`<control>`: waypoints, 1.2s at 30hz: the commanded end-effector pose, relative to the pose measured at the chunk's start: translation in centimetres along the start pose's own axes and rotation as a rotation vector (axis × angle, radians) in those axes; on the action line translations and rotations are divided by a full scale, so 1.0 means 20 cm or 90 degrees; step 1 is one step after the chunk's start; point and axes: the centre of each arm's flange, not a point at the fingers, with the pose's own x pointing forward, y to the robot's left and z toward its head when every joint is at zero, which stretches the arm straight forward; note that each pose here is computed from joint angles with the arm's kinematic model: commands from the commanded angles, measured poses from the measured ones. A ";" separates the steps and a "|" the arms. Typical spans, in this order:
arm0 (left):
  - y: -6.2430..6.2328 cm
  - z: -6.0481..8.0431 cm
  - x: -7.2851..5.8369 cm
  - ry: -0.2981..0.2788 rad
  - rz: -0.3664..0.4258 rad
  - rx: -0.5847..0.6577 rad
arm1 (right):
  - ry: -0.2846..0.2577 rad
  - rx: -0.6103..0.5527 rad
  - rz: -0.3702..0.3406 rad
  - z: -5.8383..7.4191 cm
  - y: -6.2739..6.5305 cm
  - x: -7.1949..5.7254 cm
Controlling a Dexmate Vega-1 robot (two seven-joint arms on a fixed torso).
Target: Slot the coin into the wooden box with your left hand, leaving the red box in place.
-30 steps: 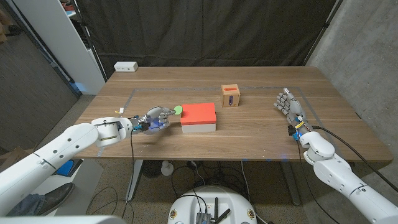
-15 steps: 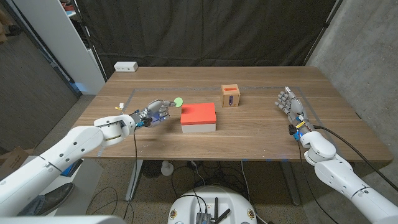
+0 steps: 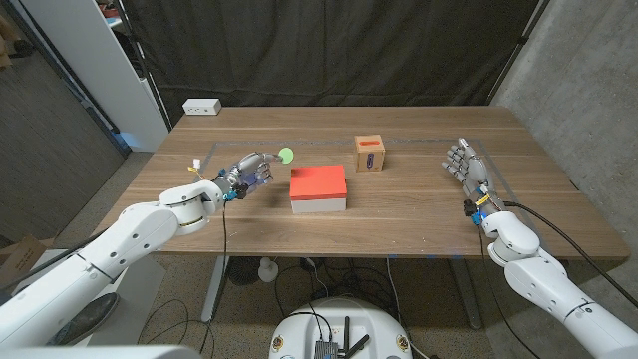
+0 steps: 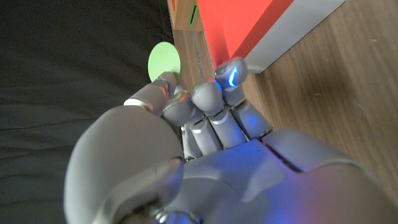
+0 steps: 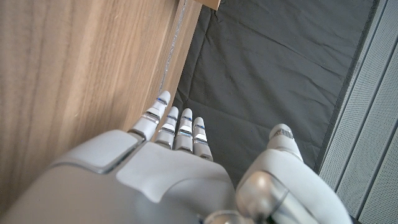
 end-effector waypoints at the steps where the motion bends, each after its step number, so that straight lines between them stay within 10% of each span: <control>1: -0.06 0.08 0.01 -0.074 0.063 0.084 | -0.007 0.007 -0.003 0.00 0.00 -0.02; 36: -0.44 0.37 0.26 -0.149 0.109 0.362 | -0.013 0.023 -0.034 -0.02 -0.07 -0.16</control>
